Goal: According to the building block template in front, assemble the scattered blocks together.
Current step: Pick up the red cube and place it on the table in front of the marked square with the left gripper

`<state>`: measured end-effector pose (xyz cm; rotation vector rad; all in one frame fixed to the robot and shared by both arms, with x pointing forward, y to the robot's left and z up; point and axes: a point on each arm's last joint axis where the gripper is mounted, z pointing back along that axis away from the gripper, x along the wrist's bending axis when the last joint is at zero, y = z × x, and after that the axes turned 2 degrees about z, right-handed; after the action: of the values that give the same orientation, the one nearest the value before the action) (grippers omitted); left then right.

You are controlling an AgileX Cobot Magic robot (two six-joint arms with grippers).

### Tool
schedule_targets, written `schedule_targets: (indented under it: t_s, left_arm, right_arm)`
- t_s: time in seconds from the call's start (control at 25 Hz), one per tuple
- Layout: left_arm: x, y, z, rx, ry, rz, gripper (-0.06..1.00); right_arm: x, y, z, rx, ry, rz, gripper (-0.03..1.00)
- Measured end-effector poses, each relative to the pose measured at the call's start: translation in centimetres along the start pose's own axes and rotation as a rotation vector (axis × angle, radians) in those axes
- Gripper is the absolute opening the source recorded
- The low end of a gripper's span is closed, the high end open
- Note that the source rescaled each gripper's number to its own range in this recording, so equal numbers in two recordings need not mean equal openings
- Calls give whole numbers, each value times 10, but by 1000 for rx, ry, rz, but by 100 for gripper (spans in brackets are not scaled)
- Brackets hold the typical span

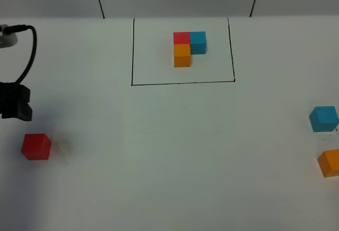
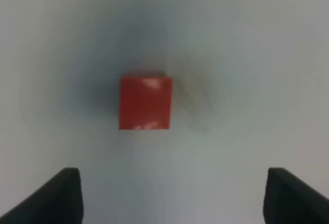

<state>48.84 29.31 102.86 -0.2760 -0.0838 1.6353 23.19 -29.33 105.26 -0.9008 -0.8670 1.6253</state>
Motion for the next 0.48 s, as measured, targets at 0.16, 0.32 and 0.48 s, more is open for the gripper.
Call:
schedule_targets:
  t_s: [0.16,0.32,0.48]
  left_arm:
    - [2,-8,-22,48,-5,-11,64]
    - [4,-13,-36,69,-20,-9,64]
    - [6,-15,-52,90,-27,-4,64]
  right_arm:
    - [0,0,0,0,0,0,0]
    - [0,0,0,0,0,0,0]
    - [0,0,0,0,0,0,0]
